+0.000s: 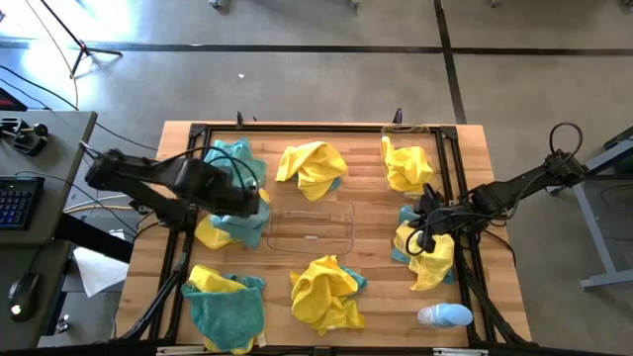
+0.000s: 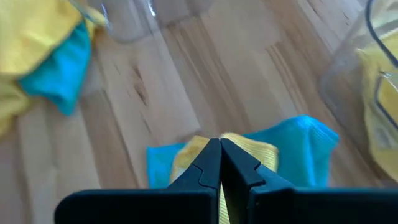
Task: Sort microfiber towel by color & place in baskets
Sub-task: Put the blue towel into the bottom transparent bin
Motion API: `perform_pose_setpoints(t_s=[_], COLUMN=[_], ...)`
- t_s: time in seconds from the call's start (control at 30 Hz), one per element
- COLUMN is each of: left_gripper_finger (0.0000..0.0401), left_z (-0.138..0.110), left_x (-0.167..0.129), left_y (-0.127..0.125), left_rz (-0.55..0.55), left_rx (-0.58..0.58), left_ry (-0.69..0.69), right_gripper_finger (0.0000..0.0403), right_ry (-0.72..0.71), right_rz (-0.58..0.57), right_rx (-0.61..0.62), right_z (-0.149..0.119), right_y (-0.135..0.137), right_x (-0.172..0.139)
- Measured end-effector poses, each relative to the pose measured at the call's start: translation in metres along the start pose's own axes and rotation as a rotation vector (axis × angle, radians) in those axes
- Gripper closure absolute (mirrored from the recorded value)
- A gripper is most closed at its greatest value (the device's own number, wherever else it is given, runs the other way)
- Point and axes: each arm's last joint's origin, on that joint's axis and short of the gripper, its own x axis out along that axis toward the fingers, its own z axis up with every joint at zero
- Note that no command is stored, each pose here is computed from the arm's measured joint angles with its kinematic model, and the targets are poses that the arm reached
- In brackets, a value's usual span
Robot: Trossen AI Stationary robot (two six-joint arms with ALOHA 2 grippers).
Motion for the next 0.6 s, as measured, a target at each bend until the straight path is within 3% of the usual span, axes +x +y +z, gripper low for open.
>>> perform_pose_setpoints(t_s=[0.37, 0.6], left_gripper_finger=[0.0401, 0.0401], left_z=[-0.029, -0.037], left_x=[-0.045, -0.048], left_y=[-0.085, -0.139], left_rz=[-0.248, -0.342], left_rx=[0.004, 0.039], left_ry=[-0.187, -0.242], right_gripper_finger=[0.0402, 0.0402], right_ry=[0.009, 0.017], right_rz=[-0.006, 0.004], right_rx=[-0.136, -0.184], right_z=[-0.001, -0.001], right_y=[-0.001, 0.0], right_x=[0.0, 0.0])
